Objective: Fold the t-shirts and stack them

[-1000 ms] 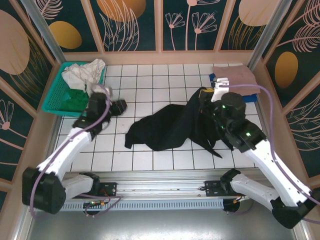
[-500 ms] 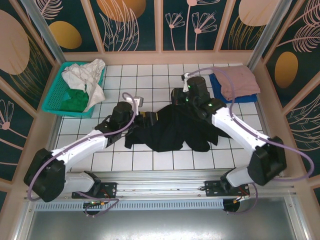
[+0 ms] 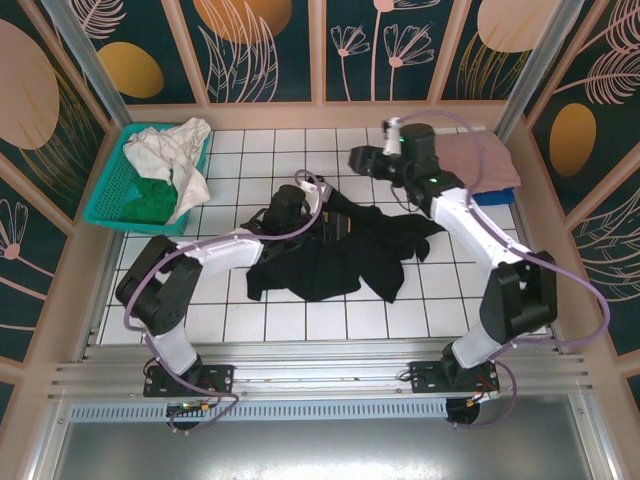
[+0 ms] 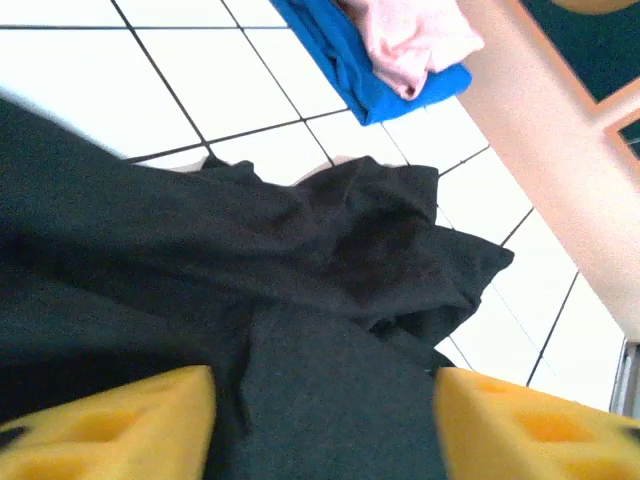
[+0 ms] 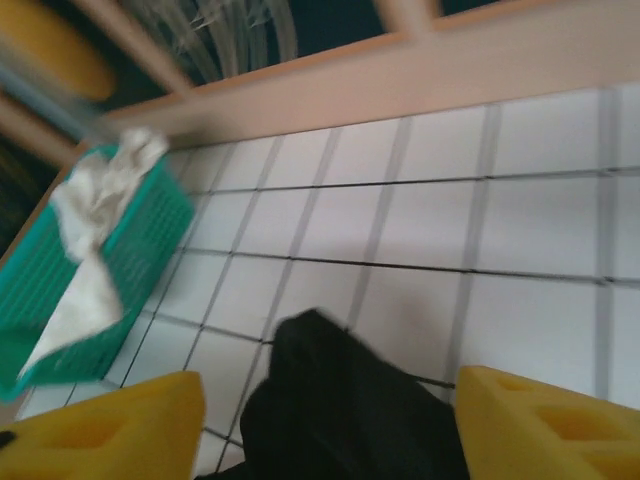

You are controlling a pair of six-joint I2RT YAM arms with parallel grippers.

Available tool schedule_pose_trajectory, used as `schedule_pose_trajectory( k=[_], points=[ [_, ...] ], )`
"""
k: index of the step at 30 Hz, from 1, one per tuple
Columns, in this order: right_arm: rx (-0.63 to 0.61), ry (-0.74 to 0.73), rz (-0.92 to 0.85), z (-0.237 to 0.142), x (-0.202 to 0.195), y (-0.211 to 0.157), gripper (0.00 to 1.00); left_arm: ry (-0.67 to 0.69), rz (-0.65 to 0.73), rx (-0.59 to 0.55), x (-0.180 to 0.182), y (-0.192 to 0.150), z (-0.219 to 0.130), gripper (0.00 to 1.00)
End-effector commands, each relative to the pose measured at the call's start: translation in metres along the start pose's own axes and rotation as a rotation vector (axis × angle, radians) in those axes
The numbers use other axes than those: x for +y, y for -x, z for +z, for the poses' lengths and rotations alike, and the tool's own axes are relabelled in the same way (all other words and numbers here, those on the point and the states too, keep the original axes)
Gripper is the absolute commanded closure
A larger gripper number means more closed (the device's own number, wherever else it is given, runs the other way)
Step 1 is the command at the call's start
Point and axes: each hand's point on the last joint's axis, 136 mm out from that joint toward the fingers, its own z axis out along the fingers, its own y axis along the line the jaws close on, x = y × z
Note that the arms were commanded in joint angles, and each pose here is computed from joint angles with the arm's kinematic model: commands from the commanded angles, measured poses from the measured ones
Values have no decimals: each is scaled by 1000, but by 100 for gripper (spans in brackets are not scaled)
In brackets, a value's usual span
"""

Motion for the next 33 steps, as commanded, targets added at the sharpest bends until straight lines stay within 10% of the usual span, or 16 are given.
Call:
schedule_pose_trajectory(
  k=[1, 17, 28, 33],
  points=[
    [-12, -74, 30, -47, -20, -21, 26, -21, -12, 38, 4, -7, 16, 51],
    [300, -324, 323, -72, -79, -256, 27, 426, -123, 101, 72, -26, -17, 30],
    [279, -386, 316, -72, -96, -262, 28, 412, -205, 164, 84, -41, 19, 31],
    [269, -340, 341, -71, -96, -263, 47, 410, -233, 184, 88, -49, 26, 31]
  ],
)
